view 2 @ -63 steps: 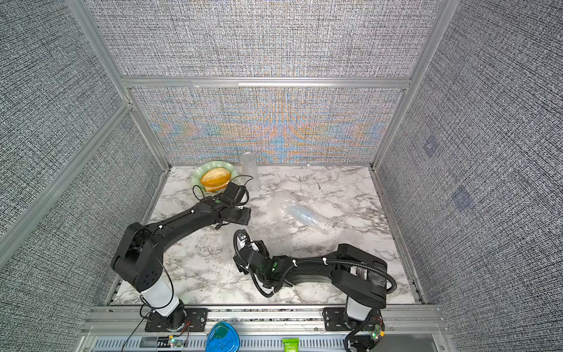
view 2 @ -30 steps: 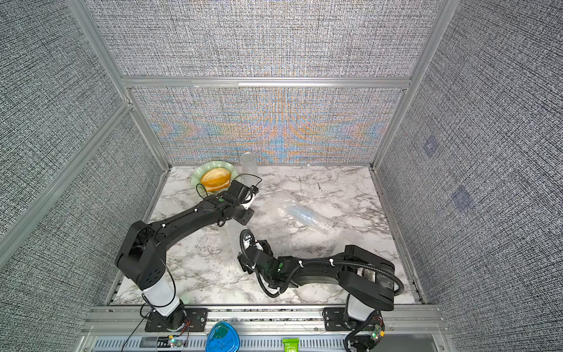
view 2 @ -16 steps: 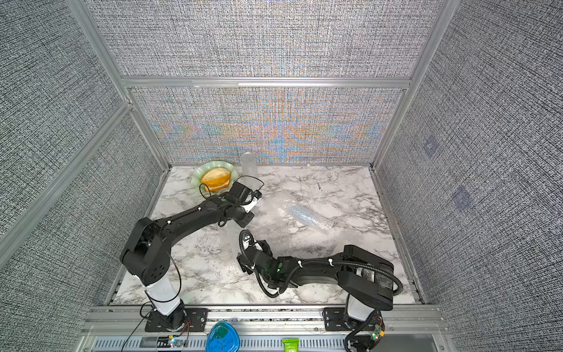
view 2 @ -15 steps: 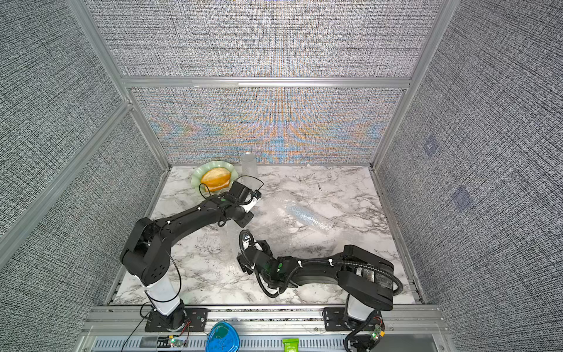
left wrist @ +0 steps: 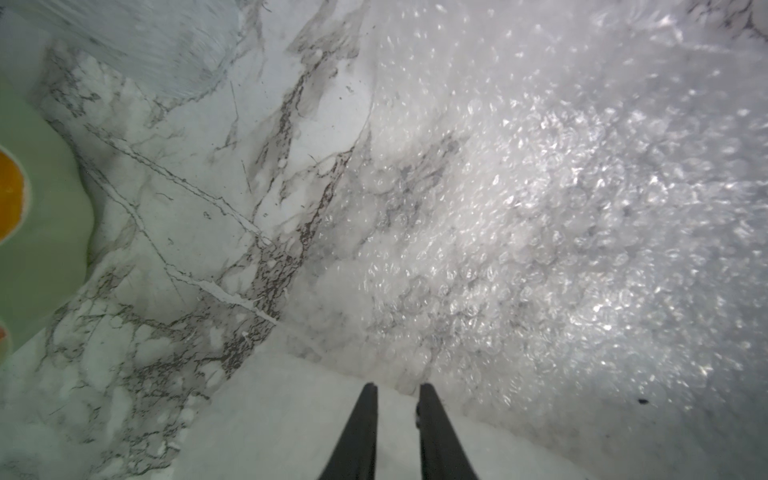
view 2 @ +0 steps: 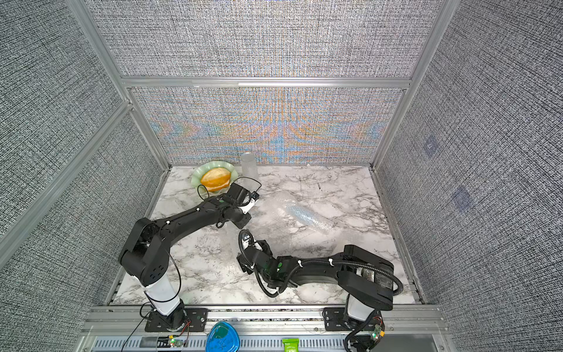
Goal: Unwrap the vase from the bubble wrap
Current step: Unwrap the bubble wrap.
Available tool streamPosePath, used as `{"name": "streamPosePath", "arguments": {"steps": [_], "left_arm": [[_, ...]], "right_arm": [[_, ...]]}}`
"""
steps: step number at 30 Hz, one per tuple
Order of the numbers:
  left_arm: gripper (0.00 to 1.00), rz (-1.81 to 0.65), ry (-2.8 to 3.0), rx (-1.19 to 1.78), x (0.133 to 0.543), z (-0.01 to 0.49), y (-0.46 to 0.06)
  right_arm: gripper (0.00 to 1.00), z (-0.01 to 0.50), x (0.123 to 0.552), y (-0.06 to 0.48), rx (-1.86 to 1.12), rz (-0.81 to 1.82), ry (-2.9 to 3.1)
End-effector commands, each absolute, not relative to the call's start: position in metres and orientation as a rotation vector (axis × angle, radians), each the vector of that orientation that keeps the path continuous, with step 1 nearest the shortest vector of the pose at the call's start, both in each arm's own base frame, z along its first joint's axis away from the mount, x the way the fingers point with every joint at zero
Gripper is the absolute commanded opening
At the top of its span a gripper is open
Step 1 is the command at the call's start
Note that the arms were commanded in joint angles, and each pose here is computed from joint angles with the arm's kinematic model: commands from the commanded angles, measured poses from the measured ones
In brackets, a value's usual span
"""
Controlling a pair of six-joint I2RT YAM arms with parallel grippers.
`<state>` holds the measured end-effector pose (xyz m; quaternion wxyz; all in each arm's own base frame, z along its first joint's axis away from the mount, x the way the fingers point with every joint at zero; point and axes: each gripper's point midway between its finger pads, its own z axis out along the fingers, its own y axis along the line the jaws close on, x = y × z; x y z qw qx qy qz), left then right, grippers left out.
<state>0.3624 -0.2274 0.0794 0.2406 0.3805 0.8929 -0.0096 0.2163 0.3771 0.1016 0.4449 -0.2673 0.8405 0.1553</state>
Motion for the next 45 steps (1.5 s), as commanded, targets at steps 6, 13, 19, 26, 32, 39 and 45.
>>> {"name": "streamPosePath", "arguments": {"steps": [6, 13, 19, 26, 32, 39, 45], "left_arm": [[0.0, 0.003, 2.369, 0.916, 0.379, 0.109, -0.224], [0.0, -0.013, 2.355, 0.791, 0.381, 0.123, -0.216], [0.0, -0.032, 2.347, 0.641, 0.375, 0.131, -0.199], [0.0, -0.059, 2.356, 0.429, 0.365, 0.131, -0.175], [0.0, -0.161, 2.332, 0.484, 0.357, 0.137, -0.188], [0.36, -0.228, 2.354, 0.627, 0.354, 0.127, -0.212], [0.49, -0.198, 2.382, 0.669, 0.355, 0.118, -0.217]], "right_arm": [[0.77, 0.086, 0.213, 0.365, -0.701, 0.306, 2.133], [0.77, 0.087, 0.214, 0.363, -0.672, 0.31, 2.143], [0.77, 0.086, 0.214, 0.361, -0.654, 0.306, 2.156], [0.77, 0.083, 0.214, 0.356, -0.629, 0.287, 2.179], [0.77, 0.083, 0.213, 0.355, -0.616, 0.301, 2.181], [0.77, 0.082, 0.213, 0.356, -0.627, 0.299, 2.182], [0.77, 0.081, 0.213, 0.356, -0.63, 0.293, 2.185]]}}
